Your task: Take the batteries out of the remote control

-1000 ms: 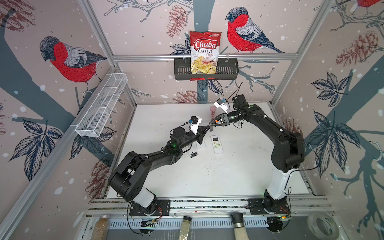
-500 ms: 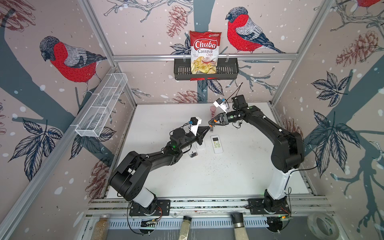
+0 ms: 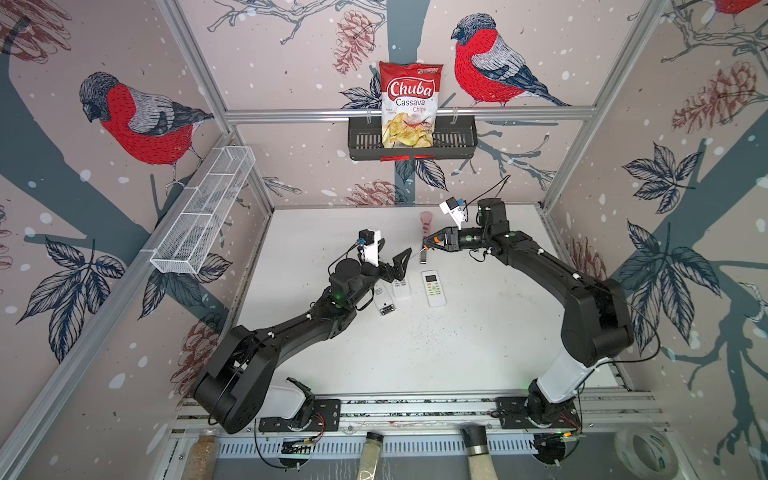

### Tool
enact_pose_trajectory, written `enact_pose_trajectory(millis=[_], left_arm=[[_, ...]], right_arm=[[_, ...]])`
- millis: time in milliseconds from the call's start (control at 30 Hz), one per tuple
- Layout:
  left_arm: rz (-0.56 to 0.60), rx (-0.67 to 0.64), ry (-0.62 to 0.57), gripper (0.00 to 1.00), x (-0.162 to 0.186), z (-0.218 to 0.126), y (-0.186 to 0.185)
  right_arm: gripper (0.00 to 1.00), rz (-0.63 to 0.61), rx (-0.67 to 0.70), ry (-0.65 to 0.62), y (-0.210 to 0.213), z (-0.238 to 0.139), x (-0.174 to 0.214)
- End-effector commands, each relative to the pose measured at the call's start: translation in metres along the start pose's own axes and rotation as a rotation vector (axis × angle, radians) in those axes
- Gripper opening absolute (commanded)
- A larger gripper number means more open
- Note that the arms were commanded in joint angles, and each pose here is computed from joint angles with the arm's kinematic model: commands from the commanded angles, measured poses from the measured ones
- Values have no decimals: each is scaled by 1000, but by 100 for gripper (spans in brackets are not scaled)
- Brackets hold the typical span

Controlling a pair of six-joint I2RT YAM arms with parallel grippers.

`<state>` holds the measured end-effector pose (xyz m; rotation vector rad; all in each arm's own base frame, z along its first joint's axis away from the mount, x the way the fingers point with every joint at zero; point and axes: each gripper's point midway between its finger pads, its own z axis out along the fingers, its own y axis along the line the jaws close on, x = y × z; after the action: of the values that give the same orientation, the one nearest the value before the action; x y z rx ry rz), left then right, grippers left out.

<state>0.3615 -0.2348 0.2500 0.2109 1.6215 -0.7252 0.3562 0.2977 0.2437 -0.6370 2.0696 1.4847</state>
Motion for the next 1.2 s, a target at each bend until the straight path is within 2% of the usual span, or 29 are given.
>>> enact_pose_trajectory(millis=[0,100,300,467,567,700,867,1000,1167], left_arm=[[-161,-251,94,96,31,-16,57],[-249,-281,174,97,58,-26,75],[-272,-321,346,97,109,-36,86],[-258,-294,346,95,115,-31,86],[-261,-343,346,95,118,-28,97],[-309,-377,340,96,122,-32,113],[-344,-353,346,96,135,-34,116],[-355,-349,413,92,152,-31,119],[-361,-317,445,79,165,-36,119]], right_arm=[[0,-39,80,-173,0,-4,-17],[0,-54,113,-252,5,-7,-2],[0,-64,173,-316,12,-3,40],[0,-51,213,-286,9,7,73],[0,-31,221,-279,6,10,85],[0,-5,235,-247,-1,16,98],[0,-17,244,-230,-1,26,113],[0,-38,261,-200,-5,37,123],[0,-62,279,-175,-5,49,131]])
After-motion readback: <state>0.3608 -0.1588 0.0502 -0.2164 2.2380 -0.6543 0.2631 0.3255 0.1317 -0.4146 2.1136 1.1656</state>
